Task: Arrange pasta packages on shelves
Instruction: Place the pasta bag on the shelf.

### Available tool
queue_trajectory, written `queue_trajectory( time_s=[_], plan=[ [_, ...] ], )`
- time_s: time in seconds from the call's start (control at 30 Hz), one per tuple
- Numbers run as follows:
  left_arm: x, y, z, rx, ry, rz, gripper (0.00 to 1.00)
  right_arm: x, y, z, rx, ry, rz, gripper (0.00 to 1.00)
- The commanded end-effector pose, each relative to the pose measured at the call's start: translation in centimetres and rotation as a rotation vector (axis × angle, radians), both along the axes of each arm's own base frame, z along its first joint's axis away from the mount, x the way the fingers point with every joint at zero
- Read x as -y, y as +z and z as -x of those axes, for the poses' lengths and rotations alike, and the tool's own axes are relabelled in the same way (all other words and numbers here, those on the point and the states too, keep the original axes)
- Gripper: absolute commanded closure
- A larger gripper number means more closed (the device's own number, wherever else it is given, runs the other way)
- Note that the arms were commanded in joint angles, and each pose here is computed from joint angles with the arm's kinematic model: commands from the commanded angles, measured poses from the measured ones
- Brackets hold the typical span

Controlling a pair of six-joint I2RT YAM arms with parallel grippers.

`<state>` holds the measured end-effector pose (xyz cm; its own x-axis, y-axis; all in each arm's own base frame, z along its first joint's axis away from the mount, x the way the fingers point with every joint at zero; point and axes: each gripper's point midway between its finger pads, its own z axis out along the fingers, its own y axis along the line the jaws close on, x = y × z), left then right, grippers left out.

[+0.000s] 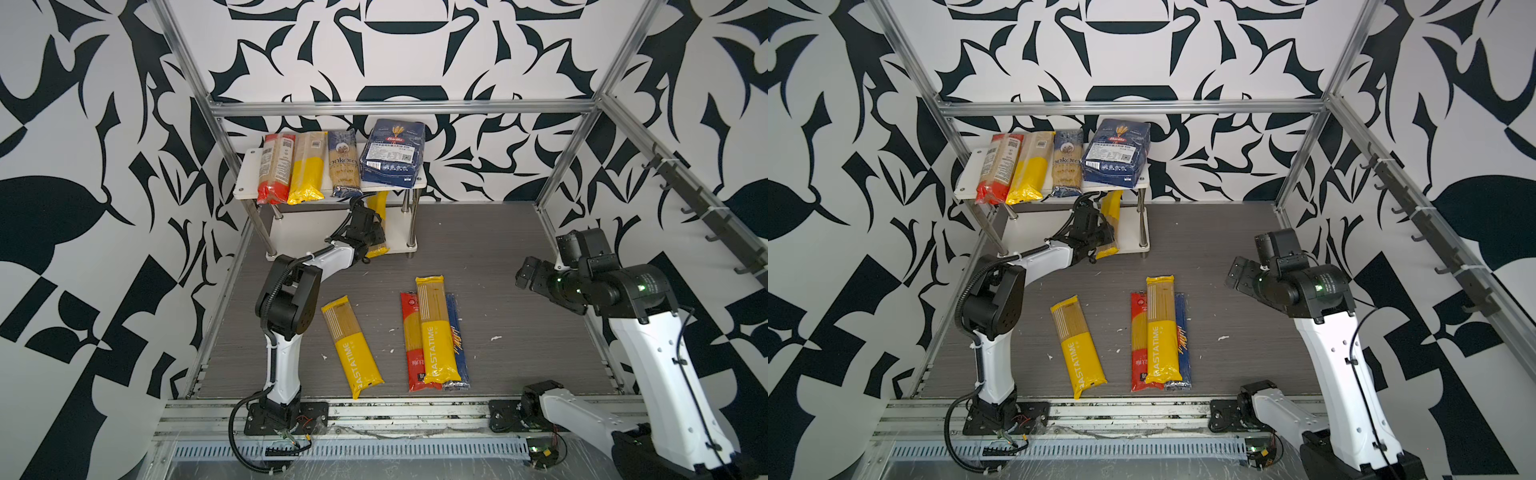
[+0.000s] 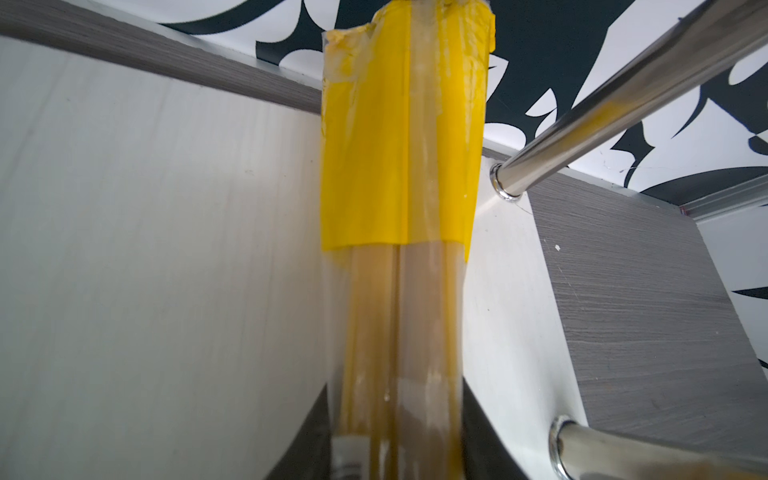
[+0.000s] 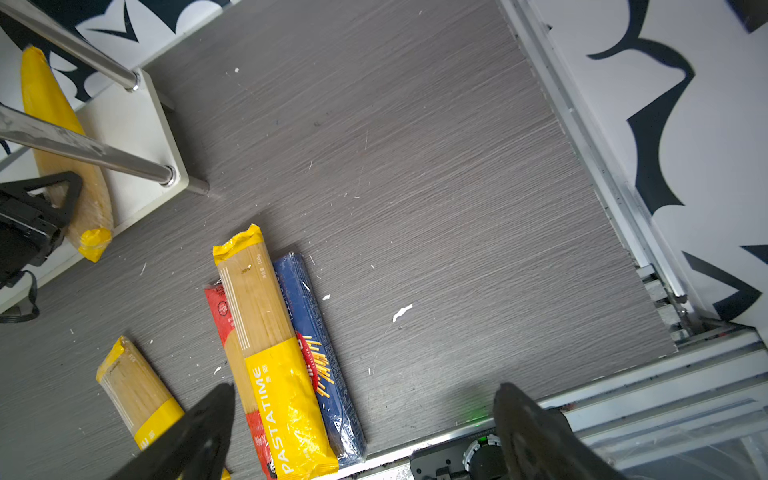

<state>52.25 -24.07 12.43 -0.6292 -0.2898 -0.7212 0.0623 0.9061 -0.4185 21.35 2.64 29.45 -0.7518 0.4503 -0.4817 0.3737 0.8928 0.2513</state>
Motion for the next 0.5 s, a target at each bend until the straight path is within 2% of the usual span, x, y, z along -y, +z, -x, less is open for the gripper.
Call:
queue_trajectory(
  time_s=[0.0, 0.13, 0.3, 0.37, 0.43, 0.47],
  plan=[
    [1.3, 5.7, -1.3, 0.138, -0.003, 0.085, 0.98, -0.8, 0.3, -1.3, 0.038, 0.026, -0.029, 0.00],
    [1.2, 5.4, -0.5, 0.122, 0.003, 0.075, 0.92, -1.6, -0.2, -2.2, 0.040, 0.055, -0.055, 0.00],
    [1.5, 5.0, 0.1, 0.108, 0.001, 0.074, 0.82, -4.3, -0.5, -4.2, 0.067, 0.135, -0.168, 0.00],
    [1.7, 4.9, 0.0, 0.107, -0.001, 0.081, 0.76, -5.3, -0.5, -4.9, 0.087, 0.156, -0.214, 0.00],
    [2.0, 4.7, -0.1, 0.102, -0.007, 0.087, 0.64, -6.4, -0.3, -5.7, 0.109, 0.191, -0.259, 0.00],
    [2.1, 4.7, -0.2, 0.098, -0.013, 0.089, 0.63, -6.6, -0.3, -5.9, 0.112, 0.199, -0.268, 0.00]
  ],
)
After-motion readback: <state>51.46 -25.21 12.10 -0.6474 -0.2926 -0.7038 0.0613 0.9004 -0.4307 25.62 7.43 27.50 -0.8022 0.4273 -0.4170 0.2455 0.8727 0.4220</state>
